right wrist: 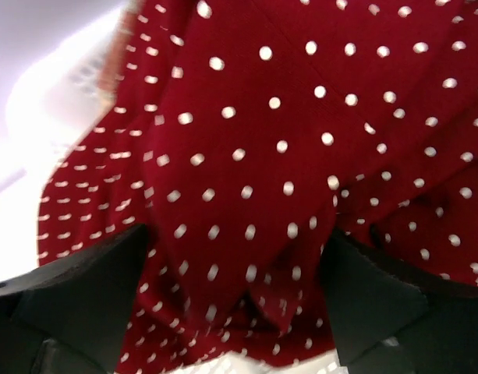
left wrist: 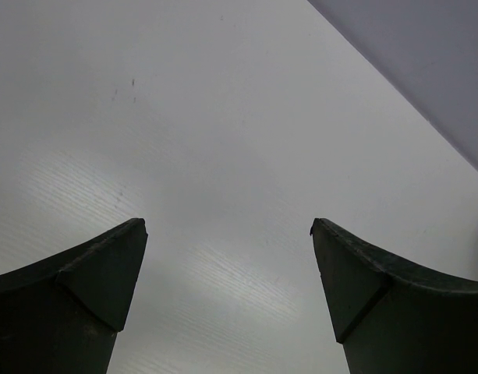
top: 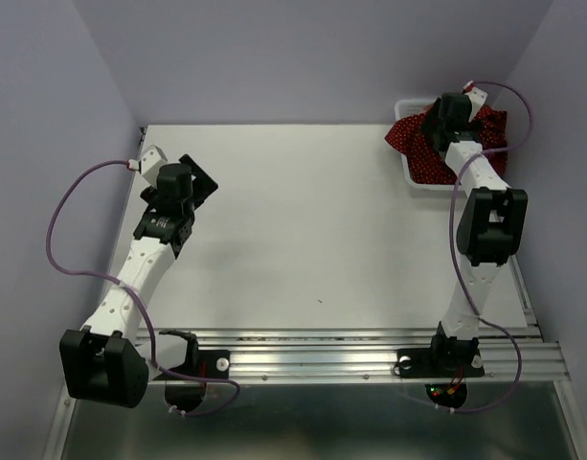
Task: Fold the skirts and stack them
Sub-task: Grab the skirt from the pile, then move the skirt to the center of the board
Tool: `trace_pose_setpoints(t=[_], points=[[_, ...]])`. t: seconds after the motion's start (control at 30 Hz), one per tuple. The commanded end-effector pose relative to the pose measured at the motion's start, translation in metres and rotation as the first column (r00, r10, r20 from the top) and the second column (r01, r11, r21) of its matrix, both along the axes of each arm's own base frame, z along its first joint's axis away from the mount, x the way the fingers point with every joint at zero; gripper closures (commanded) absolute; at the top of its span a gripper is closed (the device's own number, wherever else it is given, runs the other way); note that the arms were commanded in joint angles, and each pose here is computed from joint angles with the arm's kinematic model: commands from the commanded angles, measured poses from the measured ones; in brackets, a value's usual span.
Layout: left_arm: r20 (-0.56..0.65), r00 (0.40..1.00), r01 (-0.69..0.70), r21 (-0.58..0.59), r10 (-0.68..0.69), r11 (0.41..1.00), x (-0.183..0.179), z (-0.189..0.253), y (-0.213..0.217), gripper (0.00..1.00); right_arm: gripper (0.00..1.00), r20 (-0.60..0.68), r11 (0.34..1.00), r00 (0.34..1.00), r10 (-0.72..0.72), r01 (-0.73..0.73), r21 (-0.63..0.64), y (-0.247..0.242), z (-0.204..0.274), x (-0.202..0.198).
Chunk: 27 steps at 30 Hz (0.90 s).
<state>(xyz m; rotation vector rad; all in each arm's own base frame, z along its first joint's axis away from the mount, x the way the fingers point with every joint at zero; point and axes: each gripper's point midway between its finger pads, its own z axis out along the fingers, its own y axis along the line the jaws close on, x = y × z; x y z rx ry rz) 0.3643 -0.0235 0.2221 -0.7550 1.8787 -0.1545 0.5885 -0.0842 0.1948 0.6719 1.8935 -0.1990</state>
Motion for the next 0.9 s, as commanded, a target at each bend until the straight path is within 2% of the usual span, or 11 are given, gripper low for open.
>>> trace_pose_setpoints(t=[0.0,0.03,0.07,0.13,0.2,0.33,0.4,0.47,0.57,0.77,0.87], points=[[0.059,0.998,-0.018,-0.018,0.019,1.000,-0.006,0.014,0.004,0.01,0.20,0.048,0.994,0.995,-0.093,0.096,-0.060,-0.029,0.030,0.009],[0.054,0.998,-0.019,-0.020,0.020,1.000,-0.008,0.011,0.004,0.01,0.48,0.037,0.993,0.996,-0.075,0.078,-0.088,-0.030,0.027,0.013],[0.054,0.999,-0.005,-0.023,0.006,1.000,-0.008,0.011,0.002,0.01,0.62,0.066,0.995,0.998,-0.022,0.028,-0.098,-0.024,0.035,0.022],[0.053,0.998,0.015,-0.023,-0.014,1.000,-0.011,0.012,-0.001,0.01,0.86,0.077,0.989,0.996,0.044,-0.032,-0.144,-0.020,0.050,0.028],[0.050,0.999,0.018,-0.021,-0.017,1.000,-0.015,0.009,0.000,0.01,0.98,0.081,0.984,0.989,0.124,-0.111,-0.142,-0.008,0.065,0.028],[0.055,0.998,0.017,-0.019,-0.016,1.000,-0.020,0.003,0.002,0.01,0.99,0.194,0.954,0.935,0.297,-0.280,-0.109,0.028,0.121,0.016],[0.094,0.995,0.038,-0.030,-0.035,0.999,-0.017,0.006,-0.002,0.01,0.99,0.243,0.893,0.860,0.449,-0.440,-0.095,0.071,0.154,0.004],[0.106,0.992,0.067,-0.037,-0.063,0.997,-0.014,0.005,-0.008,0.01,0.99,0.266,0.804,0.762,0.590,-0.587,-0.100,0.124,0.179,-0.008],[0.112,0.991,0.071,-0.028,-0.068,0.997,-0.007,0.007,-0.009,0.01,0.99,0.303,0.607,0.545,0.782,-0.777,-0.167,0.220,0.216,-0.041],[0.134,0.989,0.059,-0.010,-0.057,0.998,0.003,0.024,-0.003,0.01,0.99,0.467,0.480,0.316,0.826,-0.828,-0.288,0.328,0.298,-0.078],[0.167,0.984,0.057,-0.006,-0.056,0.998,0.005,0.041,-0.001,0.01,0.99,0.584,0.362,0.133,0.801,-0.884,-0.295,0.373,0.342,-0.100]])
